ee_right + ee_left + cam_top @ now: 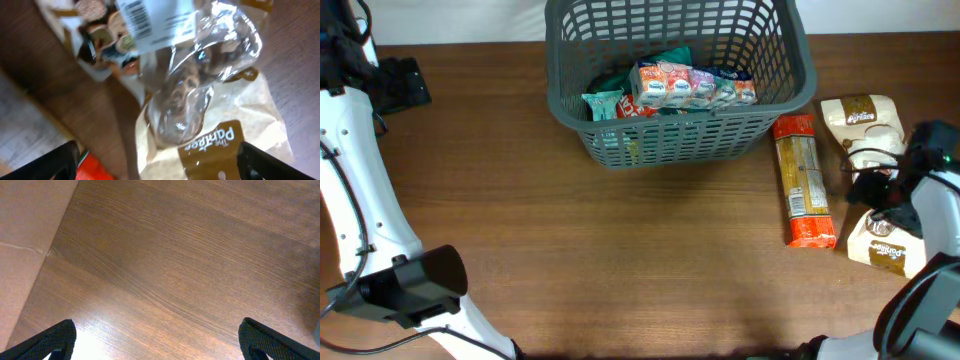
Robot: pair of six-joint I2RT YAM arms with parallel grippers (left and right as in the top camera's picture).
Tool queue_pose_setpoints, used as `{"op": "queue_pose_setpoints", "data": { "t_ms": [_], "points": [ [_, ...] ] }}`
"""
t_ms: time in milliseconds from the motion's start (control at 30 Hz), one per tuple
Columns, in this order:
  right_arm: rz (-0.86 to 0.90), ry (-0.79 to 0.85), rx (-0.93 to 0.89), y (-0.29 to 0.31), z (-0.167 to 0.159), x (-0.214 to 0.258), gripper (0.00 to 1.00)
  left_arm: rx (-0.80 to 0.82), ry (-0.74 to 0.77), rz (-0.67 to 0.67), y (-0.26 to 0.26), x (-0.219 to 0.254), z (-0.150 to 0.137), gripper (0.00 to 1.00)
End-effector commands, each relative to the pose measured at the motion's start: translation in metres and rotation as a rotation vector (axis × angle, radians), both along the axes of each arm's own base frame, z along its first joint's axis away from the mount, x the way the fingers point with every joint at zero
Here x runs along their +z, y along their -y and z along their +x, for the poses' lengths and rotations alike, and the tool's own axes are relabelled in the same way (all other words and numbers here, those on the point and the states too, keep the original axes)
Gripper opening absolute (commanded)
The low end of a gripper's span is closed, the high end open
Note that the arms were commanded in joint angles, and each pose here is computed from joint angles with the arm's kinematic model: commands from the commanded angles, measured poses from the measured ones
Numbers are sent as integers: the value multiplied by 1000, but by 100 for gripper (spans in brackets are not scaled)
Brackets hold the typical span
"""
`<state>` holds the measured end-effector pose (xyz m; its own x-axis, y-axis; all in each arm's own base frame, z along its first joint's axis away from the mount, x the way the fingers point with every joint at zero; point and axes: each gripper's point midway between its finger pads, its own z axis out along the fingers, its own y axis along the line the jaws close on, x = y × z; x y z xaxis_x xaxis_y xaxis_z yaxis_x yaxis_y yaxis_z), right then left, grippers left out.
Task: Pack container
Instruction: 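Lower the right gripper onto the clear mushroom bag and grasp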
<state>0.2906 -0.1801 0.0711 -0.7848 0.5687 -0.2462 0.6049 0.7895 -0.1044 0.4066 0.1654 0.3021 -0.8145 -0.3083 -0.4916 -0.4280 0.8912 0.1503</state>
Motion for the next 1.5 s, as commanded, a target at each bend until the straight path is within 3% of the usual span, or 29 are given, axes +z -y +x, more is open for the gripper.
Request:
{"op": "queue_pose_setpoints", "data": {
  "t_ms": [0,133,533,600,667,700,867,933,1000,1233,1467],
  "points": [
    [-20,5,-47,13,-1,-6,96,16,-8,-3,-2,-4,1,99],
    [-1,9,-59,18,3,-17,90,16,-7,-2,-2,-4,1,99],
    [67,-92,-61,14,0,-69,88,16,-7,-2,-2,-4,1,99],
    [69,-96,-61,14,0,-73,74,16,-7,-2,-2,-4,1,99],
    [74,-105,-61,14,0,-76,46,16,-8,-3,-2,-4,1,99],
    [76,-105,-60,13,-1,-77,39,16,-8,-3,-2,-4,1,99],
    [83,-105,-60,12,0,-74,17,16,-7,-2,-2,-4,1,99],
    [86,-104,-59,12,0,-69,13,16,-7,-2,-2,-4,1,99],
    [84,-91,-60,12,2,-59,4,16,-8,-3,-2,-4,1,99],
    [15,40,-68,23,20,8,4,16,-8,-3,-2,-4,1,99],
    [-101,277,-87,31,35,120,4,16,-7,-2,-2,-4,1,99]
  ]
}}
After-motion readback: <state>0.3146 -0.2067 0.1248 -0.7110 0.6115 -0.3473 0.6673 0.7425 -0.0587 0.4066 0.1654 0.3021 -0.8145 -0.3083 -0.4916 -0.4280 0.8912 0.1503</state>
